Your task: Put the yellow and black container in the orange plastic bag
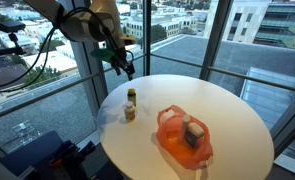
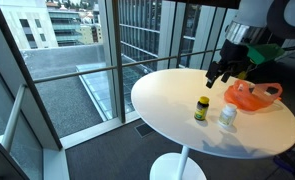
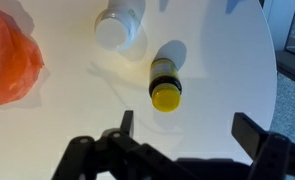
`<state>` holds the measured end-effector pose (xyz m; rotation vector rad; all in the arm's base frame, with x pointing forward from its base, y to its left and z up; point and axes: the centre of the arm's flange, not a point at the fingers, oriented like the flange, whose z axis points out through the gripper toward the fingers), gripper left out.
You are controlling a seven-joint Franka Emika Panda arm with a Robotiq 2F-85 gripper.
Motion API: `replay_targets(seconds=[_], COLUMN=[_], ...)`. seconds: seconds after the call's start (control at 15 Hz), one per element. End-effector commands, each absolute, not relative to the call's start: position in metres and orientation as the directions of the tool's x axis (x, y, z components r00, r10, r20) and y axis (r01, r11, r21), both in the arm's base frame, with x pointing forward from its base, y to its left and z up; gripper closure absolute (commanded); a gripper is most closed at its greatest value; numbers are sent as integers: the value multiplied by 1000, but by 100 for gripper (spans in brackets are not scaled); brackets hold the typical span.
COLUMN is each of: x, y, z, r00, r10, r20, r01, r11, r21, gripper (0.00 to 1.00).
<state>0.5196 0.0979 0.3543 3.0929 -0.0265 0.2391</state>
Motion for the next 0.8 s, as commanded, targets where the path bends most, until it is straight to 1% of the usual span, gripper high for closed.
replay_targets(seconds=[0.0,0.53,0.6,0.67,0.73], x=[549,571,572,573,574], y=[101,101,101,101,100], z=[331,279,274,271,268], r00=[991,993,993,994,994], r10=[-22,-19,-19,-20,-21], r20=[134,117,113,110,105], r01=[-27,-22,-22,-22,-24], r11=[-999,-999,-999,-999,-999], r21=[32,26,25,25,26], gripper=[0,0,3,20,28])
